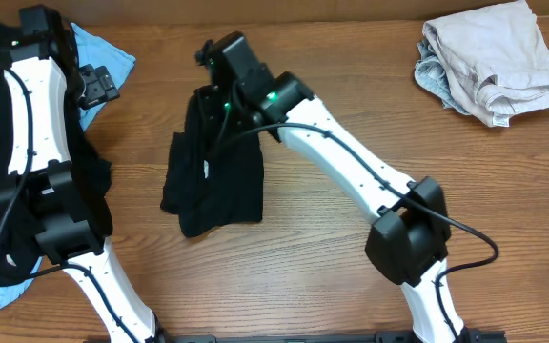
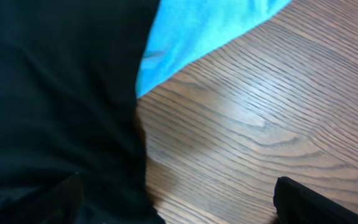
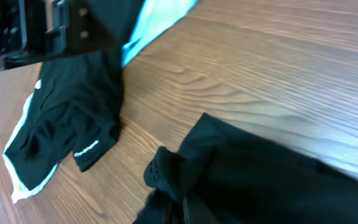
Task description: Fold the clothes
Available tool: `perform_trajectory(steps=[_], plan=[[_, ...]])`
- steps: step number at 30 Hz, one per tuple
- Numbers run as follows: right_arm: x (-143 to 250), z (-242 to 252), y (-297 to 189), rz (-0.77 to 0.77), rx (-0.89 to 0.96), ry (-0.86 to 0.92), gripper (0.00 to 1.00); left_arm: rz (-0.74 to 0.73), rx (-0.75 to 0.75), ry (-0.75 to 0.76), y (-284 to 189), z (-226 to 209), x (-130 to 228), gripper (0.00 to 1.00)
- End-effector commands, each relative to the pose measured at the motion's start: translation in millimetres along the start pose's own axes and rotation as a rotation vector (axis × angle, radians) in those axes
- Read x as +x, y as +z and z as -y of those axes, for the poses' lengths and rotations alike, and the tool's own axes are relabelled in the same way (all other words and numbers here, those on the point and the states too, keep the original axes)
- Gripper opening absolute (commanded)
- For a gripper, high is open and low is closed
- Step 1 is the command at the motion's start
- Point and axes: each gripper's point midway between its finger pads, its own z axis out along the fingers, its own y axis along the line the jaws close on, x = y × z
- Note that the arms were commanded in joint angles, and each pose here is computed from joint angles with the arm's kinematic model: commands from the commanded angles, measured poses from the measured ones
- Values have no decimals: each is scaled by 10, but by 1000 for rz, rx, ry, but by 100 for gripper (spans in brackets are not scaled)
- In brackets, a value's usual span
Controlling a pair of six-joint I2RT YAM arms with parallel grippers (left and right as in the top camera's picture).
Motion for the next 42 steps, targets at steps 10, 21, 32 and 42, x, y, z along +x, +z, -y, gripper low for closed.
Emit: perform_trajectory(steps=[10, 21, 32, 42], plan=[[559, -593, 450, -99, -62, -110, 63, 25, 31, -8, -63, 149, -37, 100], [83, -22, -310, -82, -16, -59, 65, 50, 26, -47, -50, -25, -136, 100], [622, 78, -85, -264, 30, -29, 57, 38, 29, -44, -49, -11, -106, 100], [1023, 29, 201, -330, 98, -43, 55, 36, 28, -44, -49, -12, -101, 100]])
